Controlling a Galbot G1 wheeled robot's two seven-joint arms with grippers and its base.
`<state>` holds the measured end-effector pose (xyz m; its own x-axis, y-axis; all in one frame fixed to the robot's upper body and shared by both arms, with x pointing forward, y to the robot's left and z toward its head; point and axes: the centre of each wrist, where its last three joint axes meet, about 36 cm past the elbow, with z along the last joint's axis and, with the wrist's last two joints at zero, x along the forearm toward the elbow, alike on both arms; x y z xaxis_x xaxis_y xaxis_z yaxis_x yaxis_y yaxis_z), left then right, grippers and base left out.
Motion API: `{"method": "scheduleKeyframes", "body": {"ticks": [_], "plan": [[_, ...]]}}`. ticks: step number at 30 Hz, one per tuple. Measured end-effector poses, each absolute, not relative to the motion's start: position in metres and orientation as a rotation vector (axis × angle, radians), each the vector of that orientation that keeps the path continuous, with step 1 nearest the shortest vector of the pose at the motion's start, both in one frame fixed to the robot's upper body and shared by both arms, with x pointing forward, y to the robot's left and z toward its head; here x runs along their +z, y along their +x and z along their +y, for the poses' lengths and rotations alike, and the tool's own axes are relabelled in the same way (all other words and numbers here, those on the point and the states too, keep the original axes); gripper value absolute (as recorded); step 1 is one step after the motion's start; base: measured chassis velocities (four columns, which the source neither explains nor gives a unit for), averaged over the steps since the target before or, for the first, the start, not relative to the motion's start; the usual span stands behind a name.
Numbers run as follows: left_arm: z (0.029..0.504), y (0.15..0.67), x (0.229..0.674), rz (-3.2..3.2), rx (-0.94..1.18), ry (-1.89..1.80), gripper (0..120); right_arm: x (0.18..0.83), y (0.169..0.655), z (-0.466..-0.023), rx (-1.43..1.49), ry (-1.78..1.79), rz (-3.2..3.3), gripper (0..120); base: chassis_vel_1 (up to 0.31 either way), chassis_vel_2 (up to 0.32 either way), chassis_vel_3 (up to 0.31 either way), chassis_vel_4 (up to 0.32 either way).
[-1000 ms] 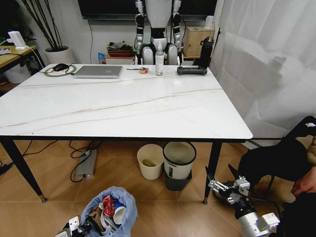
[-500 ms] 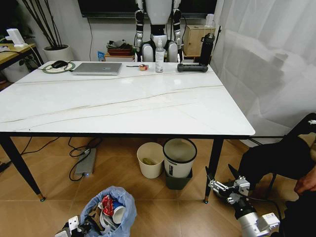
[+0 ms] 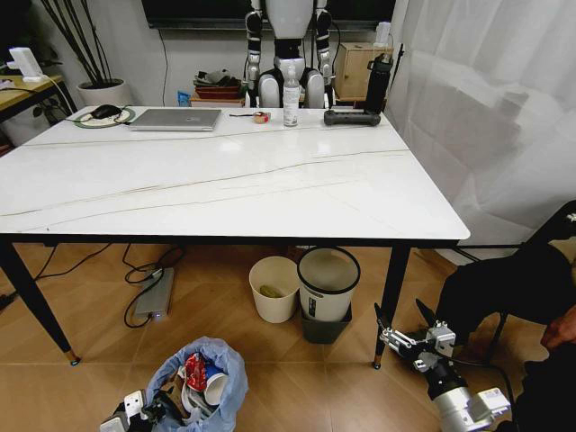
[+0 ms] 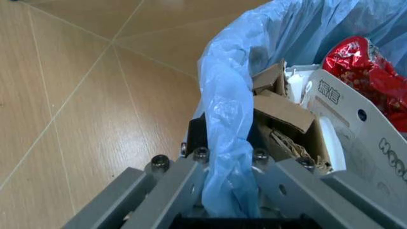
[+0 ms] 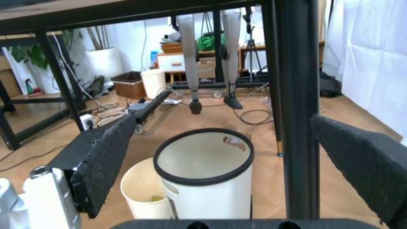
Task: Pick up the trash bin and place the trash from the table into it.
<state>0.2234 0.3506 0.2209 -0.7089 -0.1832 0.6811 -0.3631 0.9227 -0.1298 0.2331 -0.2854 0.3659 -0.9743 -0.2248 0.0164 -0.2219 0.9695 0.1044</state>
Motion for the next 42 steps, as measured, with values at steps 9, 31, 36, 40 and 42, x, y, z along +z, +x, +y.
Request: {"method": "scheduleKeyframes", "body": {"ticks": [9, 31, 36, 40, 42], "plan": [[0.349, 0.223, 0.219, -2.365, 0.335, 0.389, 0, 0.366, 0.233, -0.285, -0.159, 0.350, -3.090, 100, 0.000, 0.000, 0.000, 0.000], [0.354, 0.231, 0.201, -2.399, 0.315, 0.448, 0, 0.366, 0.233, -0.285, -0.159, 0.350, -3.090, 100, 0.000, 0.000, 0.000, 0.000], [0.356, 0.233, 0.197, -2.396, 0.309, 0.453, 0, 0.366, 0.233, -0.285, -0.159, 0.351, -3.090, 100, 0.000, 0.000, 0.000, 0.000], [0.357, 0.235, 0.195, -2.397, 0.307, 0.456, 0, 0.366, 0.233, -0.285, -0.159, 0.350, -3.090, 100, 0.000, 0.000, 0.000, 0.000], [0.357, 0.235, 0.193, -2.398, 0.307, 0.456, 0, 0.366, 0.233, -0.285, -0.159, 0.351, -3.090, 100, 0.000, 0.000, 0.000, 0.000]]}}
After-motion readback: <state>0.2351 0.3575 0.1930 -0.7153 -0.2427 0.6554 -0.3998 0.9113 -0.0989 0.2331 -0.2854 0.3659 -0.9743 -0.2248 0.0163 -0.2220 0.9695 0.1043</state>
